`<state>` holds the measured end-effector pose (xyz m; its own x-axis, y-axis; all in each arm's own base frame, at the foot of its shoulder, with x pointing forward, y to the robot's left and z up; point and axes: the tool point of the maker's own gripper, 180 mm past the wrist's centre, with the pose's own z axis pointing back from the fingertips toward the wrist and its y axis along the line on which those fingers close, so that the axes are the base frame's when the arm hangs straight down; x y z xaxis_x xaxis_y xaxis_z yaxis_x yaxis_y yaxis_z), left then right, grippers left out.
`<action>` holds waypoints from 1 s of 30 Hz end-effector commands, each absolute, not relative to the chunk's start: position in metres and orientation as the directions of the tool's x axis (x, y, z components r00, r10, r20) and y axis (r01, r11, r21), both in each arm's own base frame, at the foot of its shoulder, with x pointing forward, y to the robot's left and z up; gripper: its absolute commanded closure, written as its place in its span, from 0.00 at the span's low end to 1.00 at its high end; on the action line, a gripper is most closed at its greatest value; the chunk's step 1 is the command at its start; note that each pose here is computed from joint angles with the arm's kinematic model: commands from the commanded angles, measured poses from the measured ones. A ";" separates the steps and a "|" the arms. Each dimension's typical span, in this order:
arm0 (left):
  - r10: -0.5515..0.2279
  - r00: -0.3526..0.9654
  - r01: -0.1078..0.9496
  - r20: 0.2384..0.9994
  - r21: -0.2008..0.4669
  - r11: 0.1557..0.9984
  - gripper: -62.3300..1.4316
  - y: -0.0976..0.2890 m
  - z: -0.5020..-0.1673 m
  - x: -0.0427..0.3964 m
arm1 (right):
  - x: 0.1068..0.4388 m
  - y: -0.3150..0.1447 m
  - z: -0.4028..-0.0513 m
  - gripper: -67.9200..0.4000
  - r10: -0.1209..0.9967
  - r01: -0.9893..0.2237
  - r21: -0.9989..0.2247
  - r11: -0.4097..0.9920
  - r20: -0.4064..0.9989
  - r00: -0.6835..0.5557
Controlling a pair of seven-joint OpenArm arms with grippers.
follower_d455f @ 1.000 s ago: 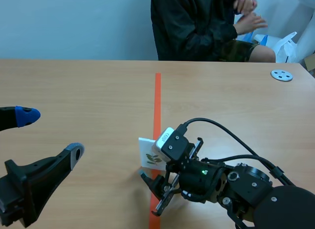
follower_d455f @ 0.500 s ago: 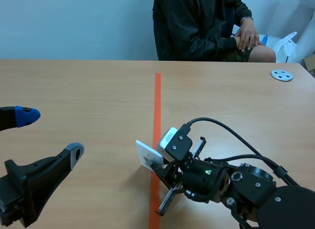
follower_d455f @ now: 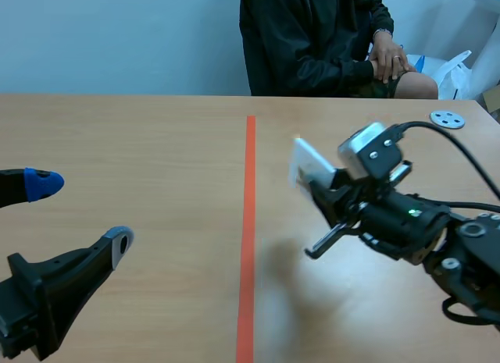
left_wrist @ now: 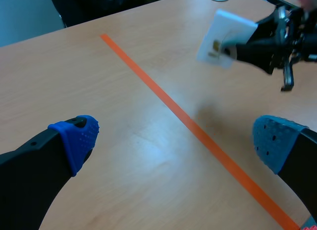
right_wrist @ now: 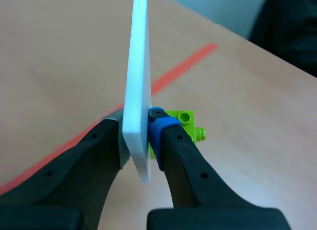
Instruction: Sort the leaf by its shape. The table is split by an orange tape line. A compound leaf with several leaflets goes to the left side, a simple leaf with one blade goes to the right side. Return to the home posture when a red brick is placed on the table.
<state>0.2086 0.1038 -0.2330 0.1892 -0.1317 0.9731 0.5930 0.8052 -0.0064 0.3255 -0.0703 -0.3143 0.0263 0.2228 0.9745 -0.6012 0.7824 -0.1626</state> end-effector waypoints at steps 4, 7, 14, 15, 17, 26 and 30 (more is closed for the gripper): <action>-0.108 0.160 0.595 0.981 -0.009 0.803 0.00 0.100 -0.223 0.210 | 0.342 -0.135 -0.302 0.97 0.113 -0.427 -0.061 0.902 0.989 0.098; -0.108 0.160 0.595 0.981 -0.009 0.803 0.00 0.100 -0.223 0.210 | 0.349 -0.176 -0.302 0.97 0.002 -0.292 0.052 0.955 0.984 0.181; -0.108 0.161 0.596 0.981 -0.009 0.803 0.00 0.100 -0.224 0.210 | 0.357 -0.243 -0.293 0.97 -0.097 -0.060 0.110 0.992 0.977 0.188; -0.110 0.160 0.597 0.981 -0.007 0.802 0.00 0.100 -0.224 0.210 | 0.359 -0.247 -0.295 0.97 -0.106 -0.046 0.117 0.992 0.975 0.194; -0.113 0.160 0.599 0.981 -0.006 0.801 0.00 0.100 -0.224 0.210 | 0.365 -0.254 -0.299 0.97 -0.130 -0.027 0.138 0.990 0.970 0.205; -0.120 0.159 0.605 0.980 0.000 0.796 0.00 0.100 -0.224 0.210 | 0.400 -0.284 -0.309 0.97 -0.155 0.069 0.145 0.987 0.971 0.184; -0.121 0.159 0.605 0.980 0.000 0.796 0.00 0.100 -0.224 0.210 | 0.409 -0.285 -0.323 0.97 -0.064 0.089 0.047 0.995 0.978 0.199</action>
